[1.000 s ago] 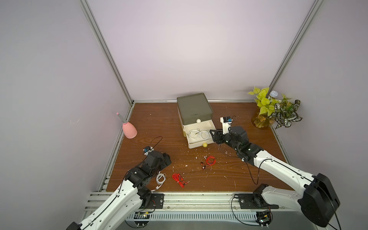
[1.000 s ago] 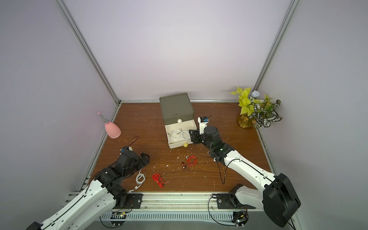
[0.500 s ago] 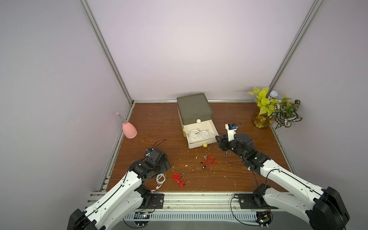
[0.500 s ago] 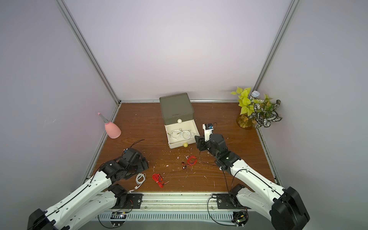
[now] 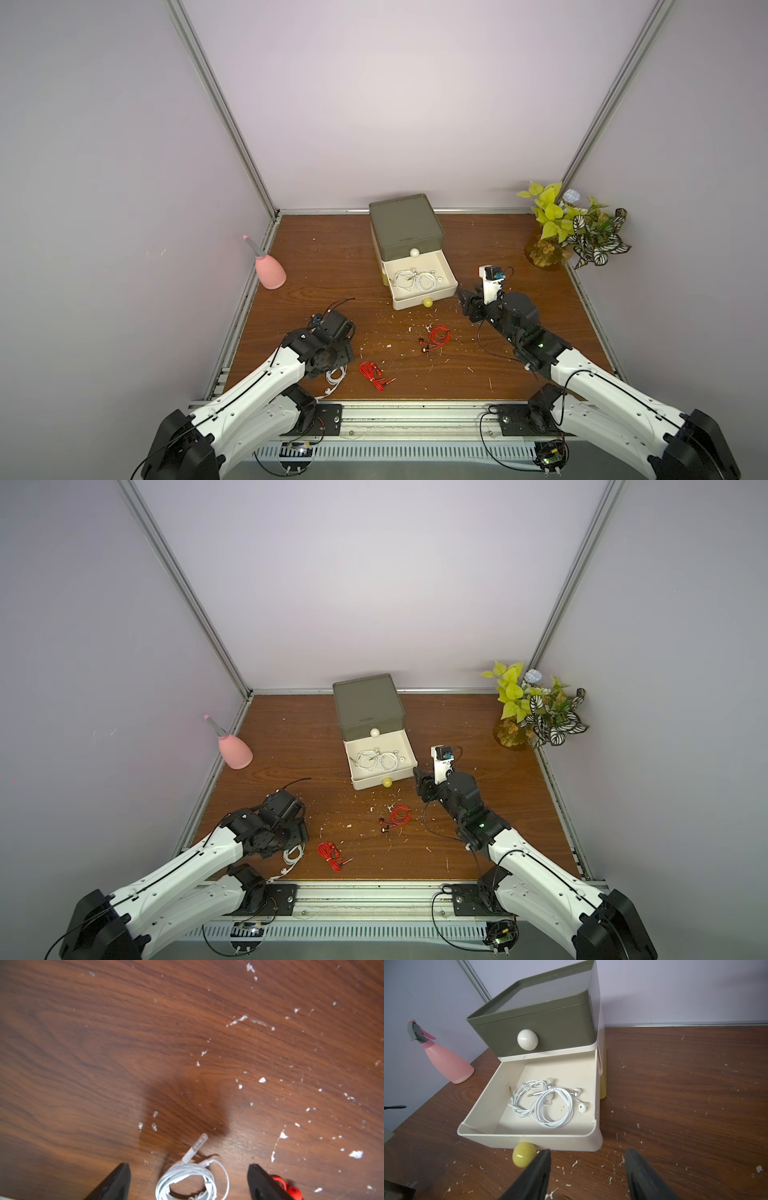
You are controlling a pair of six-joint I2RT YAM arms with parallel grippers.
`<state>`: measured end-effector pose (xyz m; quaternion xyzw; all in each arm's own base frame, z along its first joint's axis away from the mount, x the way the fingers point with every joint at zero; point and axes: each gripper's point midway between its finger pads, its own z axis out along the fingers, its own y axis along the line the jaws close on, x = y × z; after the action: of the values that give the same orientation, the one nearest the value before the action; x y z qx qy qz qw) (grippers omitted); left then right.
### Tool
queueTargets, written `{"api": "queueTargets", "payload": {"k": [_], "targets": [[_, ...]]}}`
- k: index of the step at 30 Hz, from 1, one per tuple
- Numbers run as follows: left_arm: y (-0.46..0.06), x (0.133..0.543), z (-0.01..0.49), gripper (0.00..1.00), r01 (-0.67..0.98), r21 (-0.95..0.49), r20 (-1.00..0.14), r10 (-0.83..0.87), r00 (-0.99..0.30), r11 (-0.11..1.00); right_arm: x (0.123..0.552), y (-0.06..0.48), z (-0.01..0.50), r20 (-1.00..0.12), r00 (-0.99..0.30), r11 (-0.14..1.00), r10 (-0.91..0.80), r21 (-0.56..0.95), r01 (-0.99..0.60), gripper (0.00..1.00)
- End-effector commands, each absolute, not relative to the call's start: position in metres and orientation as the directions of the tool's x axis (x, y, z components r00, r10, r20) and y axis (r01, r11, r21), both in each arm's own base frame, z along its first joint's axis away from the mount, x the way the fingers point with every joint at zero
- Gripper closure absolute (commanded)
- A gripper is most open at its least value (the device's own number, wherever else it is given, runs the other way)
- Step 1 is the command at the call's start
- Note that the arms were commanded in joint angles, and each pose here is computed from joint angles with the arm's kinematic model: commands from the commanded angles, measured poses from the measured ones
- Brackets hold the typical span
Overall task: Place the wired earphones into the drawer by color
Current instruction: Pick up the wired earphones from the center of the board.
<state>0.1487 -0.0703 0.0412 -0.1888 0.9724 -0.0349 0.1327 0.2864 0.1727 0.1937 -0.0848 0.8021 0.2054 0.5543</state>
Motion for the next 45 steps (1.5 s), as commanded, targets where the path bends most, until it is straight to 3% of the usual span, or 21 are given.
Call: {"api": "queueTargets", "payload": {"k": [1,9,26,37,45], "targets": [[-0.072,0.145,0.044,0.22,-0.33,-0.102,-0.23,-0.345,-0.91,0.938,0.29,0.17,0.208,-0.941,-0.316,0.902,0.118,0.235,-0.362,0.37],[-0.074,0.141,0.04,0.34,-0.327,-0.095,-0.203,-0.34,-0.918,0.94,0.289,0.17,0.209,-0.943,-0.31,0.901,0.122,0.236,-0.363,0.37],[-0.074,0.139,0.028,0.39,-0.33,-0.062,-0.182,-0.336,-0.924,0.942,0.286,0.168,0.209,-0.943,-0.305,0.898,0.13,0.242,-0.367,0.36],[-0.081,0.14,0.019,0.55,-0.322,-0.088,-0.169,-0.332,-0.928,0.943,0.286,0.168,0.207,-0.943,-0.306,0.897,0.131,0.244,-0.368,0.36],[-0.082,0.146,0.018,0.61,-0.317,-0.087,-0.187,-0.328,-0.926,0.944,0.286,0.169,0.206,-0.943,-0.308,0.896,0.131,0.245,-0.37,0.36]]}}
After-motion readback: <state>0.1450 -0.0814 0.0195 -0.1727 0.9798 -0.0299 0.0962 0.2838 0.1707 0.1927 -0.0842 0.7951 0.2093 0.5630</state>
